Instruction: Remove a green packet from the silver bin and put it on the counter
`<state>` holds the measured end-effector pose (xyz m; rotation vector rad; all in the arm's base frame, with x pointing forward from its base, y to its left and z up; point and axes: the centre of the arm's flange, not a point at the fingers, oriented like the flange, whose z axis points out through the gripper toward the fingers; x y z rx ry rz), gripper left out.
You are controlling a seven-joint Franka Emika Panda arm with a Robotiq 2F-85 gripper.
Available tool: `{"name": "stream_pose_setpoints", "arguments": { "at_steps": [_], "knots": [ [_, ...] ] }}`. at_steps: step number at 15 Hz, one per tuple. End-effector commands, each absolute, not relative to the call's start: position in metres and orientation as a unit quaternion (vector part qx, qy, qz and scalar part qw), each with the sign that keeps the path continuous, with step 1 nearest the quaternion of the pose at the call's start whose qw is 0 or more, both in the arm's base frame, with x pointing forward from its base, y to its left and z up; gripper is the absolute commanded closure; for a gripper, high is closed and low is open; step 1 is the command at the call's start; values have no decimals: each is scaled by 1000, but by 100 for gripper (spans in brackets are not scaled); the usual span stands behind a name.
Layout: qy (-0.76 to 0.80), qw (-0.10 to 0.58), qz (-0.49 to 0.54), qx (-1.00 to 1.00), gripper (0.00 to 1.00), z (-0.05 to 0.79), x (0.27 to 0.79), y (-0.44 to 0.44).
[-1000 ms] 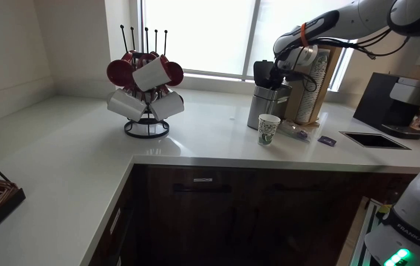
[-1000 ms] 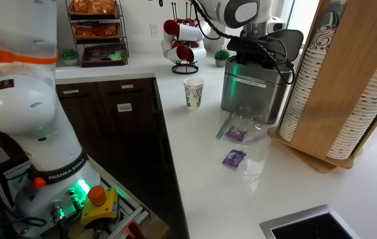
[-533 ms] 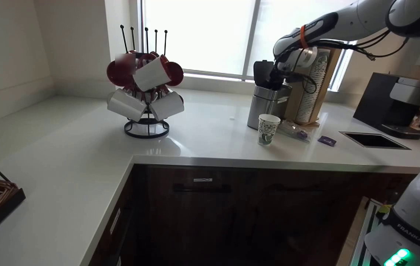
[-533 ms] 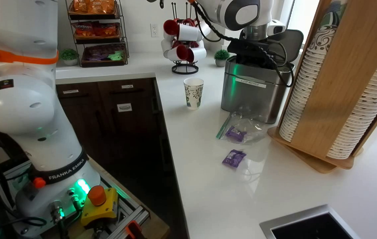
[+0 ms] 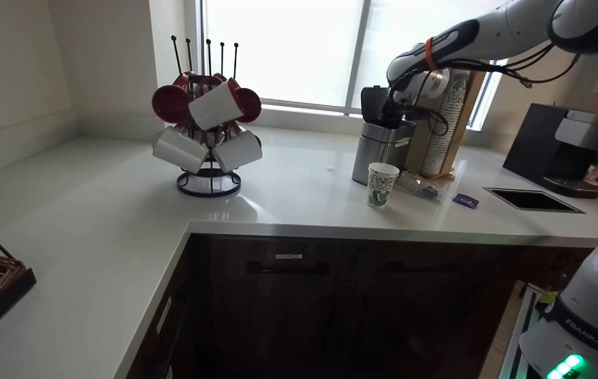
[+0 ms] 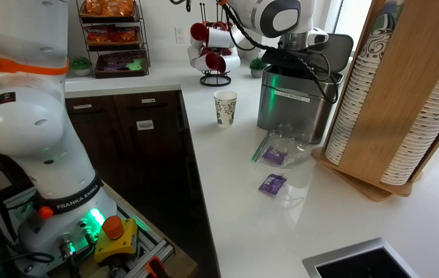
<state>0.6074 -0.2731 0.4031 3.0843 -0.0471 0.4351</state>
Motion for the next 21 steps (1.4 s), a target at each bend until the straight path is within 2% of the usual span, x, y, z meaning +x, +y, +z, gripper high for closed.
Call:
{"name": "stream_pose_setpoints", "arguments": {
  "at_steps": [1,21],
  "knots": [
    [-9,-3,123,992,0,399,609,-267],
    [-4,-15,105,994,0,374,615,-259]
  ]
}}
